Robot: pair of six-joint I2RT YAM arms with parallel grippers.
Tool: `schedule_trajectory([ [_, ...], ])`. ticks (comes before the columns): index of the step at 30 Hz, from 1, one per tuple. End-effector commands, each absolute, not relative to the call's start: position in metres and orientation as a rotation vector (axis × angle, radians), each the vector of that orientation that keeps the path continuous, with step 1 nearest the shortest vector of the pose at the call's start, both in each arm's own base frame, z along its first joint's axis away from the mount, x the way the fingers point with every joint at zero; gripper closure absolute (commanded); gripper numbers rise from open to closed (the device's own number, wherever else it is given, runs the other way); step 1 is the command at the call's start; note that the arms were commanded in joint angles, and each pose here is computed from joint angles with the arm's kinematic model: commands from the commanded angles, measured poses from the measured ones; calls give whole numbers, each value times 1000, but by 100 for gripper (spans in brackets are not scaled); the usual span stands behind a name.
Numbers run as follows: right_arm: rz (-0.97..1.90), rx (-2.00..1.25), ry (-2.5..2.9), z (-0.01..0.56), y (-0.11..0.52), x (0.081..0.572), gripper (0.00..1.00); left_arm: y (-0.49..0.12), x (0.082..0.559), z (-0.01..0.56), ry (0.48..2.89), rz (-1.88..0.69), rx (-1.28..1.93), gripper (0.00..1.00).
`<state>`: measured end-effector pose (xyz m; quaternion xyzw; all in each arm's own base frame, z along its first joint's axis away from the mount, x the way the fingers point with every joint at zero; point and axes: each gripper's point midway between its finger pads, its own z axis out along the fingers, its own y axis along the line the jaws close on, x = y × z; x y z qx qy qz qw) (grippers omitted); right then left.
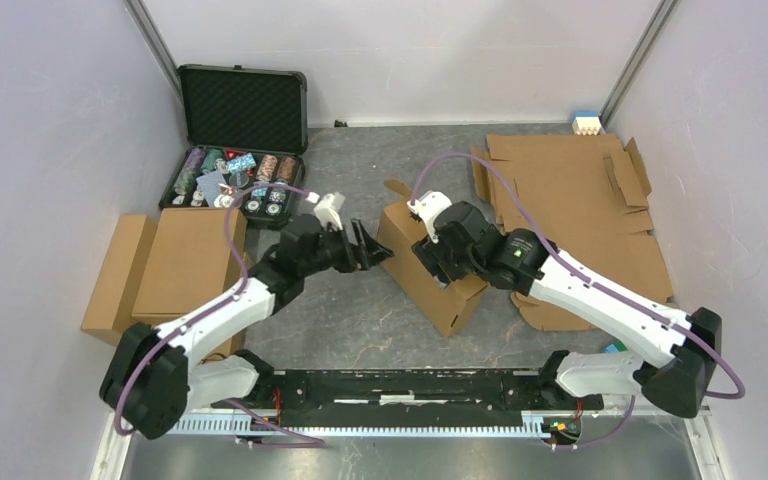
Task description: Fold the paper box
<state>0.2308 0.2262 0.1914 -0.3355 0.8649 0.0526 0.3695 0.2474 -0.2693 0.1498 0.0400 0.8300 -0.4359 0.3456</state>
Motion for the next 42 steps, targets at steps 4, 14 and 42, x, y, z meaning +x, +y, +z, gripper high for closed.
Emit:
schedule_trajectory([
  [4, 207, -1009, 2181, 197, 216, 205, 27, -231, 265, 193, 2037, -1047, 137, 9],
  [14, 199, -1154, 2114, 204, 202, 192, 18, -225, 292, 251, 1668, -929, 350, 1],
  [42, 200, -1149, 2122, 201, 202, 192, 16, -268, 333, 242, 1764, -1024, 635, 46],
])
